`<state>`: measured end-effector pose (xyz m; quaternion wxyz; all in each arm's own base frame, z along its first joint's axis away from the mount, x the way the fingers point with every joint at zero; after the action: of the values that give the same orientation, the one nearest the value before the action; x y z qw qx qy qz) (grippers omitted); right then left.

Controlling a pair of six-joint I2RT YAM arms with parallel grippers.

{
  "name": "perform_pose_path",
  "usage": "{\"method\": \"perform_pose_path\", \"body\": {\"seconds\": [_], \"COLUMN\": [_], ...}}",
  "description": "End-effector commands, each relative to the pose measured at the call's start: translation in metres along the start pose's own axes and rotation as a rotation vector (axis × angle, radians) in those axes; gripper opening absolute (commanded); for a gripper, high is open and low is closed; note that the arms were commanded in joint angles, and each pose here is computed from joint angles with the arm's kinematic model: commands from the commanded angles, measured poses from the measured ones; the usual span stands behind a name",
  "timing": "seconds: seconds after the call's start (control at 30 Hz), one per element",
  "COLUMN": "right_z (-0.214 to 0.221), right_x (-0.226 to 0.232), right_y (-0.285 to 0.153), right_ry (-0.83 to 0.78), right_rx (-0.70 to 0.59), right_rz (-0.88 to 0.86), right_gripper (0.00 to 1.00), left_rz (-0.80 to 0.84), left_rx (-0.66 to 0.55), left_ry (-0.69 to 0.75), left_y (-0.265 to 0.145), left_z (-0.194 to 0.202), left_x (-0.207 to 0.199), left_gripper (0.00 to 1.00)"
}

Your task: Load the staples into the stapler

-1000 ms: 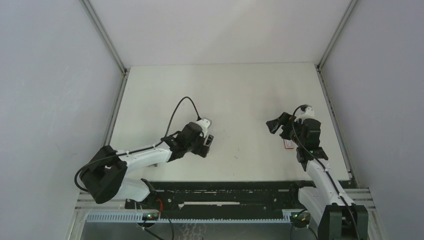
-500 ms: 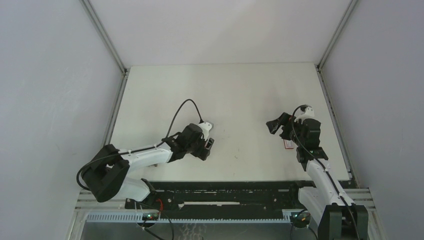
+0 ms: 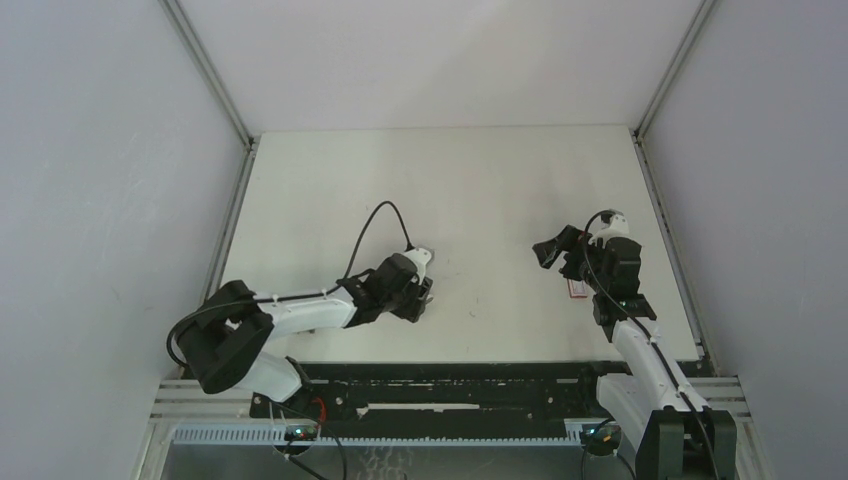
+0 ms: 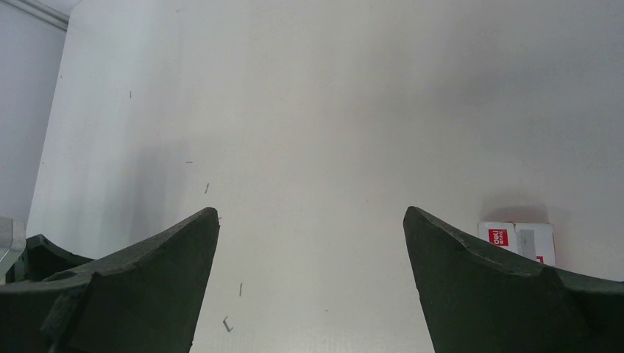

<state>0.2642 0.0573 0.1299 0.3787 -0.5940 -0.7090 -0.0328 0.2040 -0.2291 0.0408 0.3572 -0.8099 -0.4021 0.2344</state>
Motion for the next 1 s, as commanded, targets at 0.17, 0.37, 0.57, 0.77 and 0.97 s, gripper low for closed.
{"method": "perform_pose_path", "body": {"seconds": [0.17, 0.37, 0.57, 0.77, 0.97], "right_z": [-0.018, -0.011, 0.023, 0.063, 0.080], "right_x": [0.011, 0.023, 0.054, 0.104, 0.137], "right_y": [0.000, -0.001, -0.009, -0.022, -0.035], "right_ry": [-0.038, 0.023, 0.197, 0.297, 0.336], "right_rx": [-0.047, 0.002, 0.223, 0.409, 0.484], "right_rz": [-0.034, -0.099, -0.211, -0.302, -0.375], "right_gripper": [0.95, 0.94, 0.90, 0.89, 0.83], "left_rz": [-0.018, 0.035, 0.055, 0.020, -0.087], "left_rx": [-0.037, -0.051, -0.139, -0.377, -0.558], "left_ry": [0.000, 0.080, 0.177, 0.302, 0.389], "left_y": [0.003, 0.005, -0.006, -0.038, -0.066], "left_z": [-0.012, -0.015, -0.027, -0.059, -0.081], "left_x": [-0.011, -0.017, -0.029, -0.055, -0.065], "left_gripper": [0.58, 0.44, 0.20, 0.13, 0.11]}}
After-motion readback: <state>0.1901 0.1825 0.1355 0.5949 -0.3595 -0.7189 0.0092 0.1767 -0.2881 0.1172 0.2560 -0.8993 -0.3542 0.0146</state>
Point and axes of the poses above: each gripper's point midway between its finger pads, its own y axis out along the fingers, its own x axis along the line the jaws close on, z = x × y, the point moved 3 cm from there along -y, back along the fingers, and after that the axes turned 3 degrees about y, right-handed, at the moved point
